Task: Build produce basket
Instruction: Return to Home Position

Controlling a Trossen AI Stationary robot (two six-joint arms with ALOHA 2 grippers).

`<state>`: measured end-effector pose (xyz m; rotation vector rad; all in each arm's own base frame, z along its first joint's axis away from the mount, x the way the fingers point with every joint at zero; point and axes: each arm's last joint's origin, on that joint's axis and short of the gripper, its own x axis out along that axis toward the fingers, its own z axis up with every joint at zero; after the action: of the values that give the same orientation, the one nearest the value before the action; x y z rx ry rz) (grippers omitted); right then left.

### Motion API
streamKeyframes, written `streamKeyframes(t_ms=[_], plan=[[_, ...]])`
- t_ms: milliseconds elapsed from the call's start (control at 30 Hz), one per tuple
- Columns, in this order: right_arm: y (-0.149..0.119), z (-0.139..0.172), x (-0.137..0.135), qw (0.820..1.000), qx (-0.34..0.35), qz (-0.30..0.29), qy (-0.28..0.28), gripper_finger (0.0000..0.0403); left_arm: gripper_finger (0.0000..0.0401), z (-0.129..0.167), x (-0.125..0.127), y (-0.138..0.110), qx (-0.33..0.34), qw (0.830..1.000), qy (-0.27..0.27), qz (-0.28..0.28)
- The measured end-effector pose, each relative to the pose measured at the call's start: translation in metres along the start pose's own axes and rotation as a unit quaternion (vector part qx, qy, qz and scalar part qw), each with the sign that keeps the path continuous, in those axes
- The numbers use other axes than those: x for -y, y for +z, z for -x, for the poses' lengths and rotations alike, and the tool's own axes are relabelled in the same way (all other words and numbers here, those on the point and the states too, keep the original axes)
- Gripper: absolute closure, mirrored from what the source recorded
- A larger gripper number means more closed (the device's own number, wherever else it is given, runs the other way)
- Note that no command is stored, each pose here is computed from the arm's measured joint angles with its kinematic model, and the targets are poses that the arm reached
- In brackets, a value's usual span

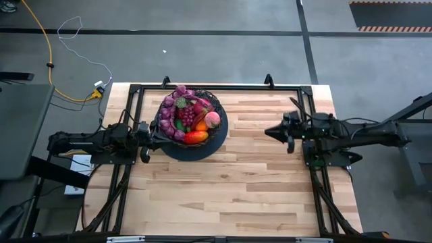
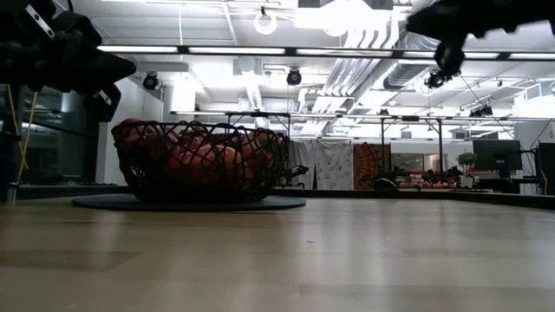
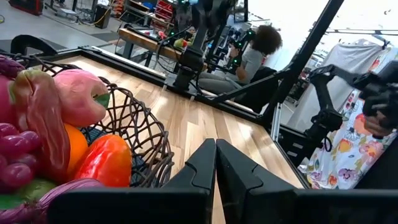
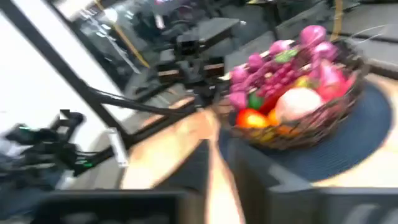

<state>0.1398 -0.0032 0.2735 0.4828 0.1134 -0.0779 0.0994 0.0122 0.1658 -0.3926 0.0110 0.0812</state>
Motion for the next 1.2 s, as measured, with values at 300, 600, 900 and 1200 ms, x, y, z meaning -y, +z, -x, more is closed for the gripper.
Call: streamKeyframes(t_ms=[300, 600, 900, 1200], plan=[[-0.059, 0.021, 0.025, 0.992, 0.082, -0.053, 0.083, 0.0394, 0.0396, 0.000, 0.000, 0.000, 0.001, 1.000, 0.000, 0.000], [-0.083, 0.029, 0.039, 0.988, 0.122, -0.011, 0.092, 0.0401, 0.0396, 0.000, 0.000, 0.000, 0.001, 1.000, 0.000, 0.000], [-0.099, 0.028, 0.049, 0.995, 0.063, 0.074, 0.028, 0.0402, 0.0396, 0.000, 0.000, 0.001, 0.001, 1.000, -0.001, 0.000], [-0.101, 0.026, 0.049, 0.994, 0.052, 0.095, 0.024, 0.0402, 0.0396, 0.000, 0.000, 0.000, 0.001, 1.000, -0.001, 0.000]])
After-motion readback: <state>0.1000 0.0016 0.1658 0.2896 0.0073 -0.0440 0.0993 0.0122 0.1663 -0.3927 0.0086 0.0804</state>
